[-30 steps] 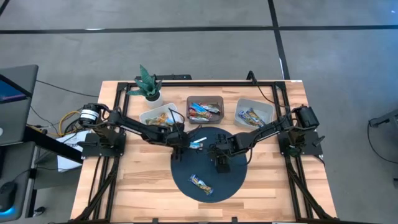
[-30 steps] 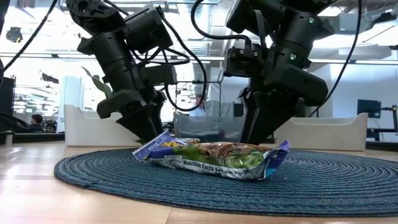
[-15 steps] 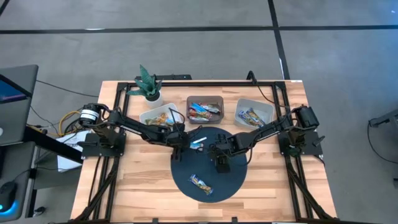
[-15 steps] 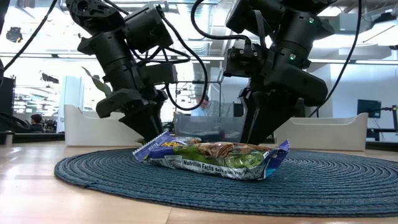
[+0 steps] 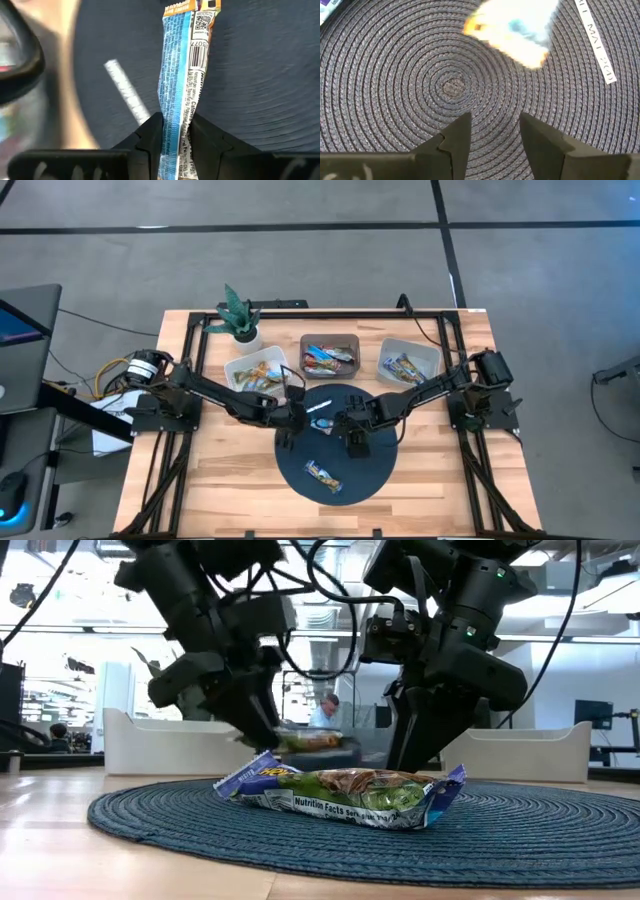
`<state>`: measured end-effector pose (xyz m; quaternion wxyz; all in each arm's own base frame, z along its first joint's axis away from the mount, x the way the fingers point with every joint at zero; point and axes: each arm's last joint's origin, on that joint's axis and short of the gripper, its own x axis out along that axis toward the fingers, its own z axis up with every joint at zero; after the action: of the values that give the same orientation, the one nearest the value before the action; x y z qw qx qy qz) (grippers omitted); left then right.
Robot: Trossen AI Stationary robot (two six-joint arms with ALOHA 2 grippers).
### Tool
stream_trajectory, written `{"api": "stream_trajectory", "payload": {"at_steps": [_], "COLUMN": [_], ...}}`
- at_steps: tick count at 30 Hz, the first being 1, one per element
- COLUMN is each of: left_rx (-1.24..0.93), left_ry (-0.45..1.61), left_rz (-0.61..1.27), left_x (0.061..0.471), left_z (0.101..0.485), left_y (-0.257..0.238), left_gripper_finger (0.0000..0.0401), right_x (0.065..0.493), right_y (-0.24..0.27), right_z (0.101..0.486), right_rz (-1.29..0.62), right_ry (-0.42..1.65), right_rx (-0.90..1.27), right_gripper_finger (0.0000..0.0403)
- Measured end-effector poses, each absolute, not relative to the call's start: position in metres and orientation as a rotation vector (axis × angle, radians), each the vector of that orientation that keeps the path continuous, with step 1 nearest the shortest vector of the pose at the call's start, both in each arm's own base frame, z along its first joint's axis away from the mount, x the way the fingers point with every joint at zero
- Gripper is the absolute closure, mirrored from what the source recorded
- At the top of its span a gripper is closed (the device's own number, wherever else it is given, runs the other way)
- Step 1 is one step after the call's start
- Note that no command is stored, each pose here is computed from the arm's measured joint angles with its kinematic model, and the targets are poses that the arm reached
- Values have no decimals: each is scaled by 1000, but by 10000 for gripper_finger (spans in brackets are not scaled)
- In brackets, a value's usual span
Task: Pick and place Granola Bars by type
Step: Put the orange granola bar into the white bin
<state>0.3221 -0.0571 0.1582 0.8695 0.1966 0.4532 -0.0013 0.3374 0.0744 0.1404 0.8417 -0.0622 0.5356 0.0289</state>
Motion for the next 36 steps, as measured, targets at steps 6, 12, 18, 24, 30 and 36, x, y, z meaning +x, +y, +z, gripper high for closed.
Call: {"api": "stream_trajectory", "payload": {"at_steps": [6,12,18,24,30,36], "left_rx": [583,669,636,560,540,520], "left_ry": [1019,1056,1070,1089,1050,1056], "left_rz": [283,504,676,876,1024,1071], "left_x": [312,295,271,247,231,225], "left_z": [167,172,181,188,186,179], "left_y": [-71,-80,-77,-68,-60,-53], "left_gripper_finger": [321,321,321,321,321,321], "right_x": [337,337,338,339,339,340], "right_y": [74,74,75,75,75,75], "right_z": [140,140,141,141,141,141], "right_rz": [61,61,63,72,72,72], "right_ry": [1131,1132,1124,1116,1108,1104], "right_rx": [-132,-132,-132,-144,-143,-143], "right_gripper_finger": [246,248,250,250,255,253]}}
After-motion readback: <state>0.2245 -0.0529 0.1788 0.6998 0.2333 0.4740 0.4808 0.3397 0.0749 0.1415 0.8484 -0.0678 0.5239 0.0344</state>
